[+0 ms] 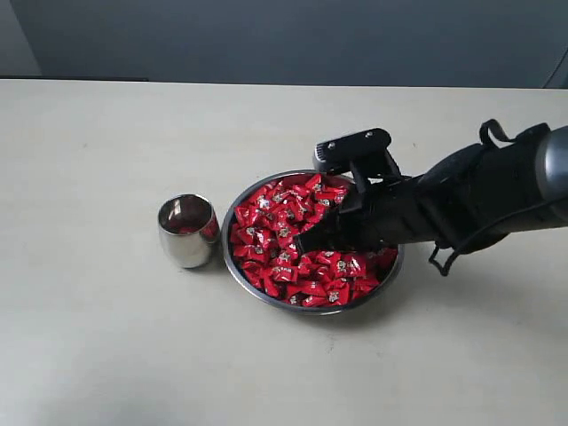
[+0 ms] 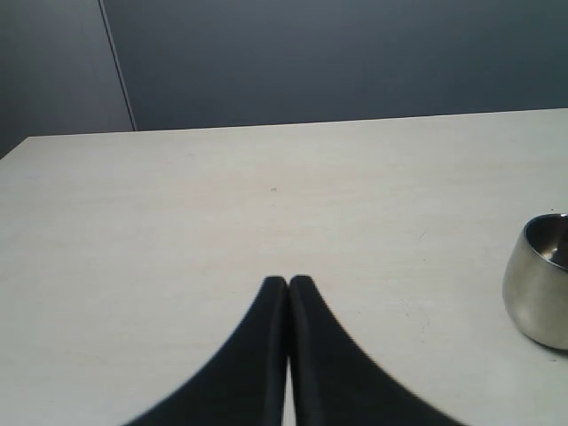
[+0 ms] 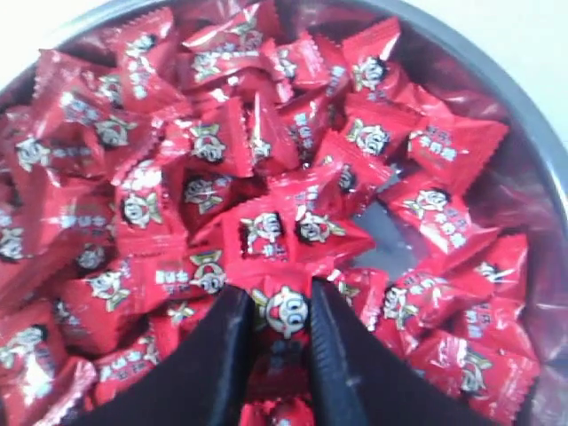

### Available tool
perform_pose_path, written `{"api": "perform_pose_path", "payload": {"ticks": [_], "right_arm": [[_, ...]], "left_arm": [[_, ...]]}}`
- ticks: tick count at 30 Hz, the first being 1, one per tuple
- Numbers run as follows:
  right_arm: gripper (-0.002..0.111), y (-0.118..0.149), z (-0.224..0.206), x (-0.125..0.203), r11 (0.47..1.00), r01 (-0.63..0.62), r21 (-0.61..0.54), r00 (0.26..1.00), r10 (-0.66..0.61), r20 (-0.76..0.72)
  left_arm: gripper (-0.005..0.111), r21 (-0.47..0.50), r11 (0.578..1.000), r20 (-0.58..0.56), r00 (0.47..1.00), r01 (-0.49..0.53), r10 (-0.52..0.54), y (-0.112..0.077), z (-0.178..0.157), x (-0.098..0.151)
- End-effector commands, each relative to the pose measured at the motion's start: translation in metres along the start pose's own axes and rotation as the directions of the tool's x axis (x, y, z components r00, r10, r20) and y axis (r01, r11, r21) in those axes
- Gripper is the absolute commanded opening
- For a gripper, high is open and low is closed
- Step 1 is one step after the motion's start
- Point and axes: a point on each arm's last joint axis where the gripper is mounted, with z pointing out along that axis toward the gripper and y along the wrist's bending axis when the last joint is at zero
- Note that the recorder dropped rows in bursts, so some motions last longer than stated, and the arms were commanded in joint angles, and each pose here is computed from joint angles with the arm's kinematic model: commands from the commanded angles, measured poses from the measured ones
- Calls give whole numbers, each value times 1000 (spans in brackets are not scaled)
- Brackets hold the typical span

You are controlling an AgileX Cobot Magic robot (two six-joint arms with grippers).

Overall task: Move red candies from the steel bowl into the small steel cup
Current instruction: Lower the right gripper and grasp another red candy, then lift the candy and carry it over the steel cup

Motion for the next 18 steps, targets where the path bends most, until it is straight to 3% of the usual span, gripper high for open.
{"api": "perform_pose_path", "payload": {"ticks": [1,5,18], "right_arm": [[-1,13,-3,3,992,119,29,993,-120,21],[-1,21,-12,-4,979,182,88,978,-189,83],[-1,33,-35,-43,960,272,66,914,-279,294]], "left_arm": [[0,0,1000,3,1000,4,-4,0,0,1],[0,0,1000,3,1000,4,-4,0,0,1],[0,0,1000,3,1000,4,-4,0,0,1]]}}
